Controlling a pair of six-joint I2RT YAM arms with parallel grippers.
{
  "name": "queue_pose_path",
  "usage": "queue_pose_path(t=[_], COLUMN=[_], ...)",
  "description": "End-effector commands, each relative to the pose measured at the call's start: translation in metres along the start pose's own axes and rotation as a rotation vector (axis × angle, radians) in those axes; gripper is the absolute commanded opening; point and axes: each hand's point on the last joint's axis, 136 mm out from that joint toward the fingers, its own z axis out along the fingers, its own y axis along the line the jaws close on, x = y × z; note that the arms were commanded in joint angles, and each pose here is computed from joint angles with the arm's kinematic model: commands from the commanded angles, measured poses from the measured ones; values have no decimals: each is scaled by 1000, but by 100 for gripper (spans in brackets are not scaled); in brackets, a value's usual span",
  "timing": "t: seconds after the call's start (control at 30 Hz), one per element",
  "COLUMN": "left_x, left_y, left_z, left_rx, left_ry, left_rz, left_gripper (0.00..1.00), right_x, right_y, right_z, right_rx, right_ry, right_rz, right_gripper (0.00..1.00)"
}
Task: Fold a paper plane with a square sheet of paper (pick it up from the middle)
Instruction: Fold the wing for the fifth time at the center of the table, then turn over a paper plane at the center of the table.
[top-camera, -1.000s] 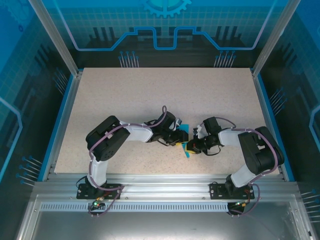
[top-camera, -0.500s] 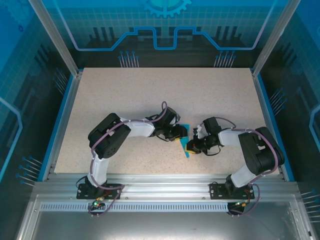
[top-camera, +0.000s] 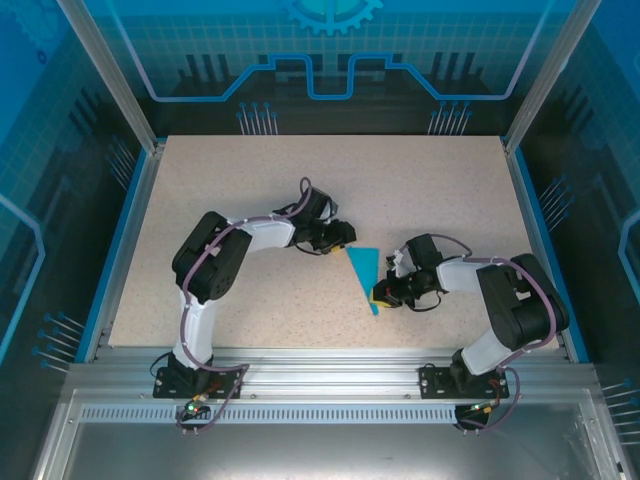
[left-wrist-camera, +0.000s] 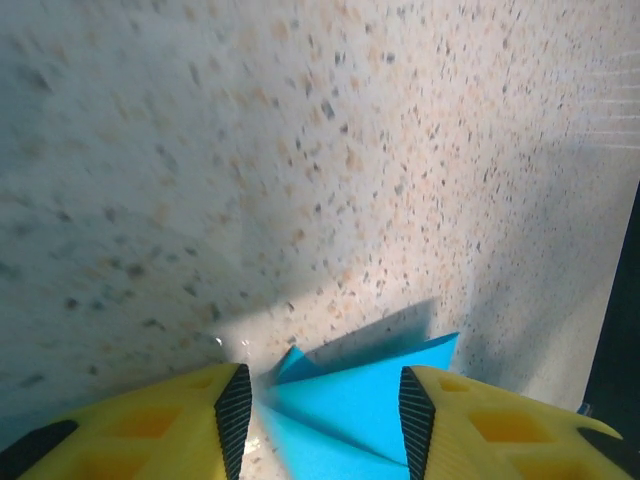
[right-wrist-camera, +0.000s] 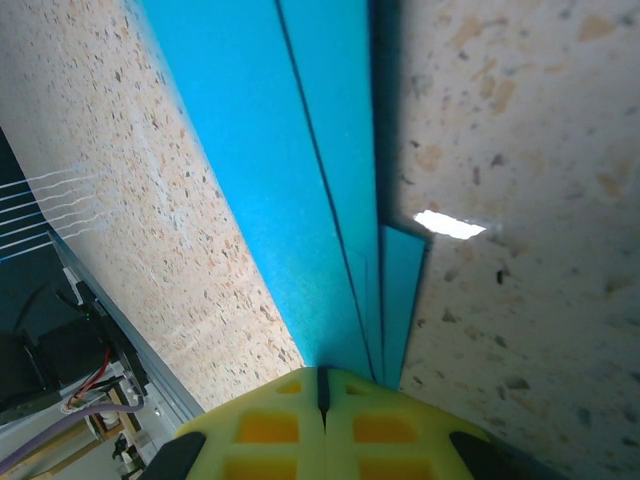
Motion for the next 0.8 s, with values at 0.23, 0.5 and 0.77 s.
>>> queue_pose_path(t=[0.23, 0.5, 0.77], left_x=[25, 86, 116], left_y=[-33, -29, -27], left_z=[-59, -53, -22], left_rx=[36, -75, -152], left_ry=[-27, 30, 108], left_rz=[67, 84, 93], left_gripper=[54, 61, 61], right_x=[-9, -24, -23], right_y=[47, 12, 9], right_z=[-36, -88, -73], right_rx=[-32, 185, 129], right_ry=[-138, -351, -298], right_rz=[-178, -117, -115], right_gripper=[27, 37, 44])
